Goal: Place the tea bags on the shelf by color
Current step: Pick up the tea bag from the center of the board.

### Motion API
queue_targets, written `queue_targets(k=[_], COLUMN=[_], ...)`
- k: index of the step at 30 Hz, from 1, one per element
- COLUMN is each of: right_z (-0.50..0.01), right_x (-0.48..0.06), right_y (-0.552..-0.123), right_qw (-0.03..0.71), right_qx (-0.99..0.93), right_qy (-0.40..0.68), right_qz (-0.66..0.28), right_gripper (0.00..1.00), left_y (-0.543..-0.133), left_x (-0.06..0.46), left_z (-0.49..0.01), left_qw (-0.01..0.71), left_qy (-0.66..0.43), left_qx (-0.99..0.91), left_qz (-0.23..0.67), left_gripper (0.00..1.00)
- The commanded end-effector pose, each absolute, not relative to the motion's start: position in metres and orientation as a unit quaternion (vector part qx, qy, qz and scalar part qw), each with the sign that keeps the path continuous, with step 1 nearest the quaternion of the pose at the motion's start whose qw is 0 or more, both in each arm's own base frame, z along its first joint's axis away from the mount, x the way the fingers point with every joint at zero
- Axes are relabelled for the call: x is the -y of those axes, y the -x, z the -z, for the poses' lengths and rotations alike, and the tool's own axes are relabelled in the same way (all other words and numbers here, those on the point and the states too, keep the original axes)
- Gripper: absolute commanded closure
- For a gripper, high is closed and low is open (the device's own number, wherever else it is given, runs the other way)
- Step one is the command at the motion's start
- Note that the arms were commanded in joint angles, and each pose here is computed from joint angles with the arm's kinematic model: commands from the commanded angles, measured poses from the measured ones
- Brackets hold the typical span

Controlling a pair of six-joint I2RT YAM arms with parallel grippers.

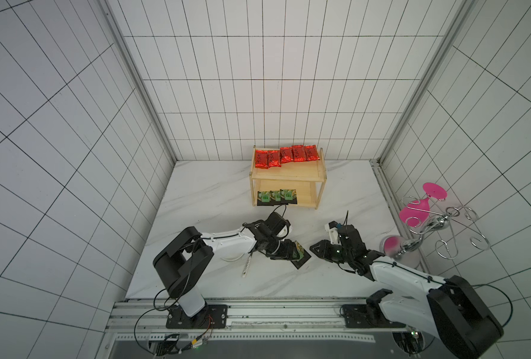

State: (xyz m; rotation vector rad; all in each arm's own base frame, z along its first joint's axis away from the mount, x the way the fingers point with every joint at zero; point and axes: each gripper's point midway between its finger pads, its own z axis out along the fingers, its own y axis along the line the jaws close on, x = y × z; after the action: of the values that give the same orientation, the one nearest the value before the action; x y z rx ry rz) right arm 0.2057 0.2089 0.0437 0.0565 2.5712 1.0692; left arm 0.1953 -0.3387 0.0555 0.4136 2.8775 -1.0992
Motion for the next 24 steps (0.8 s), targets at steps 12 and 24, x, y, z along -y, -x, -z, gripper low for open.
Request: queue_targets(k=[12,24], right_z=[-0.036,-0.037], right_x=[-0.221,-0.238], right_y=[-0.198,-0.203], right_qw=[0.126,0.097], right_qx=[-0.883,-0.851], right_qy=[-0.057,-0.081], right_qz=[-0.449,-0.510], right_gripper=[0.73,0.73], left_y=[-0.240,-0.229], left_x=[0.335,0.338], left_z=[-0.043,-0.045], left_qw=[0.029,0.029], left_qy=[-0.097,-0.101], left_qx=[-0.923,-0.919], left_qz=[0.371,0.380], left_gripper=[0.38,0.39])
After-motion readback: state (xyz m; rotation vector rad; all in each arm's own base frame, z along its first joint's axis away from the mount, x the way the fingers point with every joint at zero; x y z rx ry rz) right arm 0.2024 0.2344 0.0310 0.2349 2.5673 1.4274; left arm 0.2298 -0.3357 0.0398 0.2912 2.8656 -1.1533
